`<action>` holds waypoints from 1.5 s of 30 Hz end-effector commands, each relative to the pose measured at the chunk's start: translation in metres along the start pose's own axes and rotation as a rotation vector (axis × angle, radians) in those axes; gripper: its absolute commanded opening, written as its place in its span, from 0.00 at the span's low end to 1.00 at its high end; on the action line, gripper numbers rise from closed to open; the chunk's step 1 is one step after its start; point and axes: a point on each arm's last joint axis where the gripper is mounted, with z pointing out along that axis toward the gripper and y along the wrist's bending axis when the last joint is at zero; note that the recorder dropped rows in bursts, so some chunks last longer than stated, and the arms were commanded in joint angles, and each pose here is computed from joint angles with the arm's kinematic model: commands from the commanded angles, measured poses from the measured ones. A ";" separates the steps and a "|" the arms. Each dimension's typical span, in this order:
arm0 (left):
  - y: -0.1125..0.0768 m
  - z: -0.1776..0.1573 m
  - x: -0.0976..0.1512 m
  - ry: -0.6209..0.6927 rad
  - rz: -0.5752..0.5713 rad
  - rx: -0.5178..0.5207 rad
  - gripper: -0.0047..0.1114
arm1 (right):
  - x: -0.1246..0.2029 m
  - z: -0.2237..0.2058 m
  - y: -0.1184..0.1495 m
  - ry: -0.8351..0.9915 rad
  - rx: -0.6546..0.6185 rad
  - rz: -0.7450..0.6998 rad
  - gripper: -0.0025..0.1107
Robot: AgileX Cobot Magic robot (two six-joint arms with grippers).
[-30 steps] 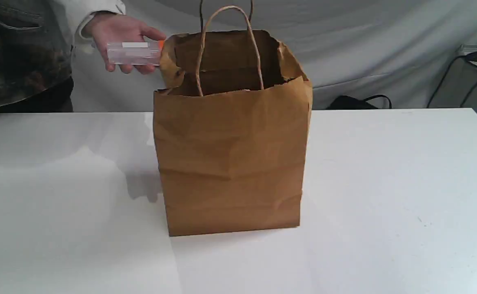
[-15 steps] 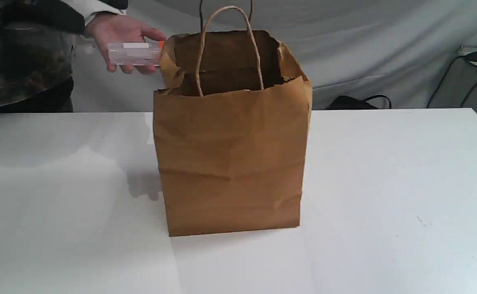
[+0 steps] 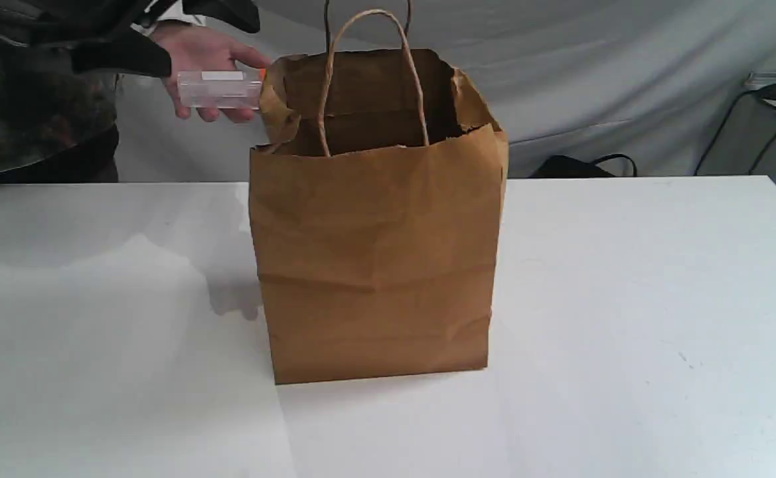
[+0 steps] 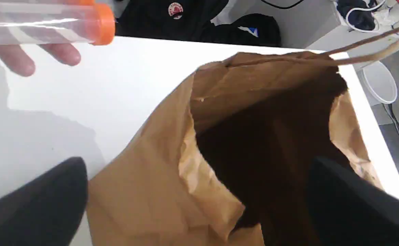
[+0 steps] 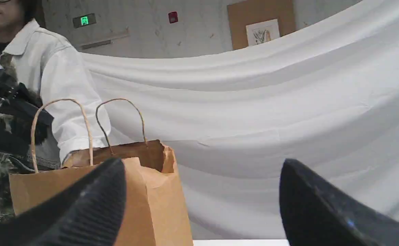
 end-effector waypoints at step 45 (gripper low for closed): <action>-0.012 0.101 0.011 0.173 0.087 -0.177 0.24 | -0.002 -0.001 0.001 -0.033 -0.014 0.049 0.58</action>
